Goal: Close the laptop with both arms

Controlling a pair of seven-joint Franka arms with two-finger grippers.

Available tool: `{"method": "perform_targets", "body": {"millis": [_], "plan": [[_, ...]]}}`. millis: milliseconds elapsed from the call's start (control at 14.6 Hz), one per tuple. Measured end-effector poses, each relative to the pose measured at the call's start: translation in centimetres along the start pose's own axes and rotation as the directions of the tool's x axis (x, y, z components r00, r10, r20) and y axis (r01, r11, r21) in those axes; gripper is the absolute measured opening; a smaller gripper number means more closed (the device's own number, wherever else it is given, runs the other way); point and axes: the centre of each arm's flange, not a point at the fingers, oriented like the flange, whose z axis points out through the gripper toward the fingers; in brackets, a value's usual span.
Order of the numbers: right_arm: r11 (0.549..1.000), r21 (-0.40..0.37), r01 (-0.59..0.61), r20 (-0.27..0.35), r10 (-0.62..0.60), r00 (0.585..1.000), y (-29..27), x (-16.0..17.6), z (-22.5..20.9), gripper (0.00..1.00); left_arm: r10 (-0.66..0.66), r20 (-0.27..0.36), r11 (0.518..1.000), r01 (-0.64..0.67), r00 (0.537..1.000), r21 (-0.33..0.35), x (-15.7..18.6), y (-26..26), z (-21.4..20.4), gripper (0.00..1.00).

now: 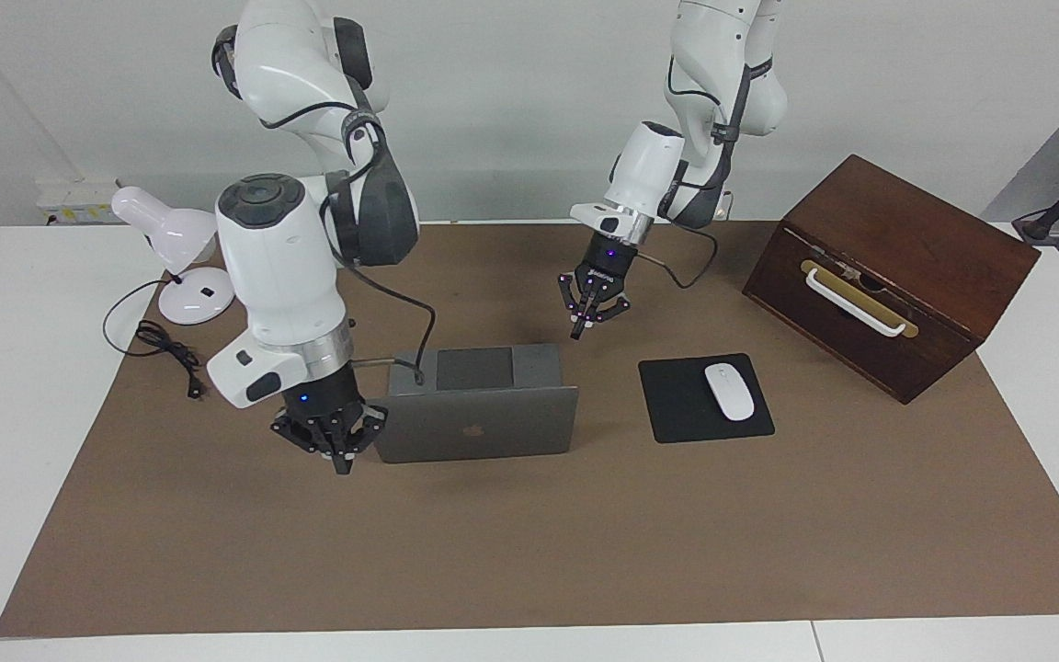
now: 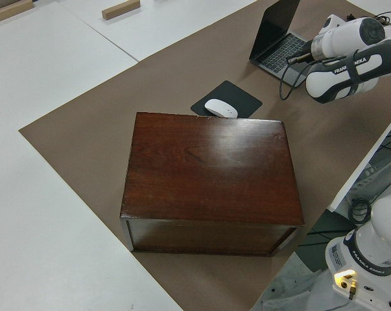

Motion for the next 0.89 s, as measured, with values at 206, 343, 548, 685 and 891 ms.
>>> {"method": "perform_targets", "body": {"millis": [206, 343, 548, 685, 891], "plan": [[1.000, 0.017, -0.012, 0.003, 0.012, 1.000, -4.4, -1.6, 0.1, 0.01, 0.015, -0.024, 1.000, -0.015, 1.000, -0.009, -1.6, 0.7, 1.9, 0.01], [1.000, 0.030, 0.002, -0.009, -0.001, 1.000, -6.1, -2.3, 0.6, 0.01, 0.020, -0.025, 1.000, -0.020, 1.000, -0.010, -3.0, 1.0, 3.5, 0.01], [0.999, 0.035, 0.019, -0.003, -0.019, 1.000, -7.1, -3.5, 1.4, 0.01, 0.026, -0.014, 1.000, -0.026, 1.000, -0.013, -3.4, 1.4, 5.0, 0.01], [0.999, 0.035, 0.028, 0.013, -0.029, 1.000, -7.6, -4.3, 1.5, 0.01, 0.033, -0.002, 0.999, -0.033, 0.999, -0.016, -3.8, 1.9, 5.9, 0.01], [0.998, 0.039, 0.044, 0.055, -0.046, 0.997, -8.3, -6.1, 1.7, 0.01, 0.040, 0.014, 0.999, -0.040, 0.999, -0.018, -4.5, 2.2, 6.6, 0.01]]}}
